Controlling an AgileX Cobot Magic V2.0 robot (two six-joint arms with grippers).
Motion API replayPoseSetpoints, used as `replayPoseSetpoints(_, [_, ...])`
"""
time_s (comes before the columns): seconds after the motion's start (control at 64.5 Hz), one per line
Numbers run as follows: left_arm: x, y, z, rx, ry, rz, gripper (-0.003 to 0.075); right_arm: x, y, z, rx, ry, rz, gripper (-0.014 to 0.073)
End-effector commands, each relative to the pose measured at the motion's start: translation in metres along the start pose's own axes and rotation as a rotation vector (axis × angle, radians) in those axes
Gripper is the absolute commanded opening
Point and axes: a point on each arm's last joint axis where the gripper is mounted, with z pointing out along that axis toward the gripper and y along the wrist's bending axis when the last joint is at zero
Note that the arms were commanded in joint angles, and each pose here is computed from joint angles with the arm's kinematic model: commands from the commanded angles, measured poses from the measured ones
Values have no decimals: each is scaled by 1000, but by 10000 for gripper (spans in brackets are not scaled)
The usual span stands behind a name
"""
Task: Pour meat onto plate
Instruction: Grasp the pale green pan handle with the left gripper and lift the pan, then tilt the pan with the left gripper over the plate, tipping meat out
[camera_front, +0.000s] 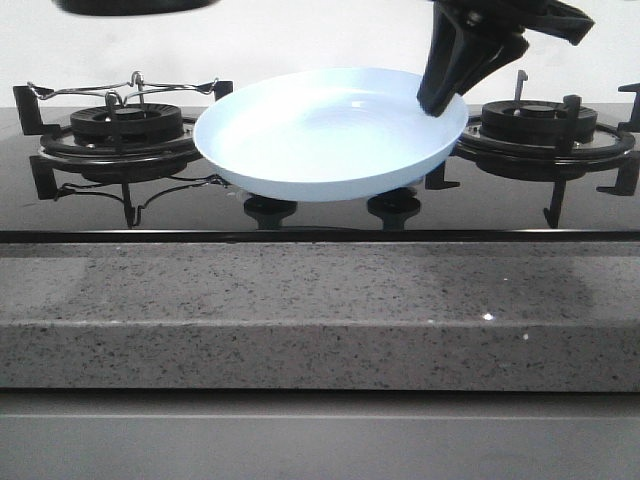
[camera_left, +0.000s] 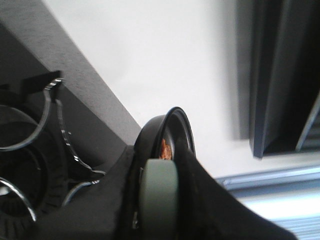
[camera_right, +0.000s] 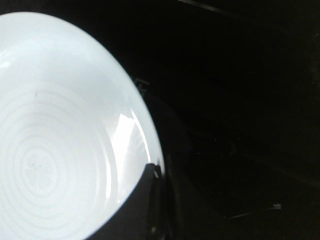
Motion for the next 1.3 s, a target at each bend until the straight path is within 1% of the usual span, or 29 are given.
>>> replayPoseSetpoints(0.0, [17, -62, -8, 127, 48, 147, -20, -11, 6, -23, -15, -113, -11, -71])
replayPoseSetpoints(0.109, [35, -82, -4, 117, 93, 228, -20, -11, 6, -23, -15, -113, -11, -71])
replayPoseSetpoints(0.202, [54, -102, 0, 101, 111, 332, -20, -11, 6, -23, -15, -113, -11, -71])
replayPoseSetpoints(0.326, [71, -120, 1, 31, 89, 458, -20, -11, 6, -23, -15, -113, -11, -71])
replayPoseSetpoints(0.543, [106, -156, -2, -9, 67, 672, -20, -11, 6, -23, -15, -113, -11, -71])
replayPoseSetpoints(0.605, [116, -166, -3, -27, 64, 762, -20, -11, 6, -23, -15, -114, -11, -71])
replayPoseSetpoints(0.667, [128, -177, -3, -44, 68, 882, -20, -11, 6, -23, -15, -114, -11, -71])
replayPoseSetpoints(0.775, [146, -195, -1, -34, 71, 1028, -20, -11, 6, -23, -15, -114, -11, -71])
replayPoseSetpoints(0.853, [160, -207, 2, -6, 76, 1111, -20, -11, 6, -23, -15, -114, -11, -71])
replayPoseSetpoints(0.93, [170, -217, 5, 14, 60, 1186, -20, -11, 6, -23, -15, -114, -11, -71])
replayPoseSetpoints(1.116, [189, -230, 8, 31, 53, 1367, -20, -11, 6, -23, -15, -113, -11, -71])
replayPoseSetpoints(1.287, [199, -235, 9, 32, 62, 1497, -20, -11, 6, -23, -15, -114, -11, -71])
